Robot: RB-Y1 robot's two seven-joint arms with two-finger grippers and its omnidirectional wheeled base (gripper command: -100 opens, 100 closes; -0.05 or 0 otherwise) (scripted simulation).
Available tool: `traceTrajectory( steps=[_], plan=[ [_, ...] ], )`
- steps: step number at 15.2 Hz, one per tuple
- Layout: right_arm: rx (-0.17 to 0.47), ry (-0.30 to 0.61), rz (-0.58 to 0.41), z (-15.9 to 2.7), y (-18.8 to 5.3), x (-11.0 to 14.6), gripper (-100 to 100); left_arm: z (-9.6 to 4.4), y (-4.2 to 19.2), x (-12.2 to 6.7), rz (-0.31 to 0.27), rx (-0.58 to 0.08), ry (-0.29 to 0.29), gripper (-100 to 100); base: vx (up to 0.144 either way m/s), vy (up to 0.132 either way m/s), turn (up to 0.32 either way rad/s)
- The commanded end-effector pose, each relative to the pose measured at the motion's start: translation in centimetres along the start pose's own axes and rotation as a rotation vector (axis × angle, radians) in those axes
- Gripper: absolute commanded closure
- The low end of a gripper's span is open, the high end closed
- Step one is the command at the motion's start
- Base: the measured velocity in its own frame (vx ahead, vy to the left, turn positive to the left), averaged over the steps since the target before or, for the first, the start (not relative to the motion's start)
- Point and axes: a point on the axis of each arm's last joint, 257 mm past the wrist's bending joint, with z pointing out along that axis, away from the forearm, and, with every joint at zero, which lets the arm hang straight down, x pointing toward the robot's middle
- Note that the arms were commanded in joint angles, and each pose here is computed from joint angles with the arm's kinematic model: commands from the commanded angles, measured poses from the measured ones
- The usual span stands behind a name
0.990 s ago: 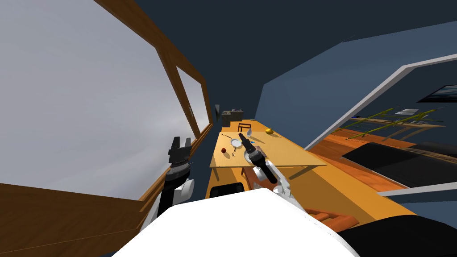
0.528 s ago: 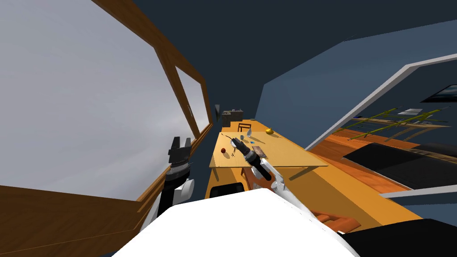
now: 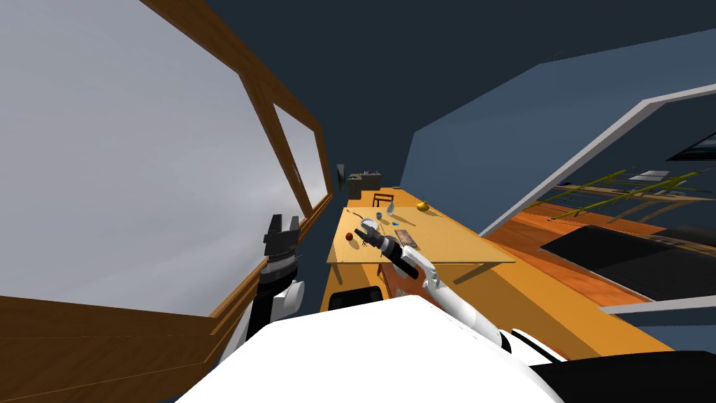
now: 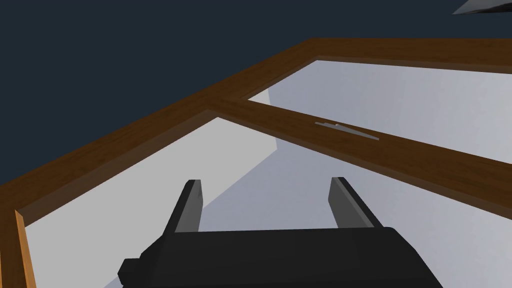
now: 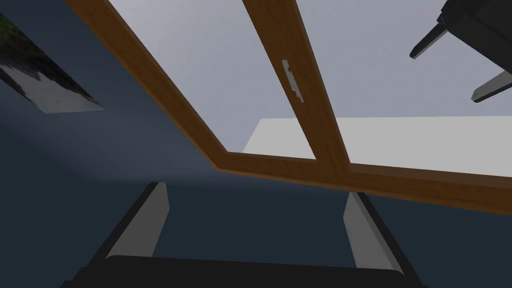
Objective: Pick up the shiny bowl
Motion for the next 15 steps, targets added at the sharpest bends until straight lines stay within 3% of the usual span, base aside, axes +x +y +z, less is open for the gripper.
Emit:
traceTrajectory(
  steps=[1, 2, 3, 5, 6, 8, 9, 11, 12, 14, 15],
  plan=[
    [-0.008, 0.070, -0.041, -0.1, -0.7, 2.1, -100, 0.0, 0.0, 0.0, 0.000, 0.000, 0.000, 0, 0.009, -0.022, 0.014],
    [-0.008, 0.074, -0.050, -0.1, -0.7, 2.2, -100, 0.0, 0.0, 0.0, 0.000, 0.000, 0.000, 0, 0.006, -0.018, 0.005],
    [-0.020, 0.143, -0.073, -0.3, -1.2, 4.2, -100, 0.0, 0.0, 0.0, 0.000, 0.000, 0.000, 0, 0.007, -0.019, 0.005],
    [-0.018, 0.158, -0.098, -0.4, -1.4, 4.6, -100, 0.0, 0.0, 0.0, 0.000, 0.000, 0.000, 0, 0.008, -0.016, 0.011],
    [-0.031, 0.227, -0.125, -0.8, -2.0, 6.5, -100, 0.0, 0.0, 0.0, 0.000, 0.000, 0.000, 0, 0.007, -0.017, 0.006],
    [-0.029, 0.242, -0.148, -0.9, -2.2, 6.9, -100, 0.0, 0.0, 0.0, 0.000, 0.000, 0.000, 0, 0.008, -0.016, 0.011],
    [-0.037, 0.314, -0.176, -1.6, -3.1, 8.8, -100, 0.0, 0.0, 0.0, 0.000, 0.000, 0.000, 0, 0.007, -0.014, 0.008],
    [-0.038, 0.326, -0.199, -1.6, -3.2, 9.1, -100, 0.0, 0.0, 0.0, 0.000, 0.000, 0.000, 0, 0.007, -0.015, 0.008],
    [-0.045, 0.399, -0.226, -2.5, -4.2, 10.9, -100, 0.0, 0.0, 0.0, 0.000, 0.000, 0.000, 0, 0.006, -0.014, 0.006],
    [-0.047, 0.411, -0.250, -2.6, -4.3, 11.2, -100, 0.0, 0.0, 0.0, 0.000, 0.000, 0.000, 0, 0.008, -0.013, 0.010],
    [-0.053, 0.486, -0.283, -3.7, -5.5, 12.9, -100, 0.0, 0.0, 0.0, 0.000, 0.000, 0.000, 0, 0.011, -0.014, 0.008]
  ],
)
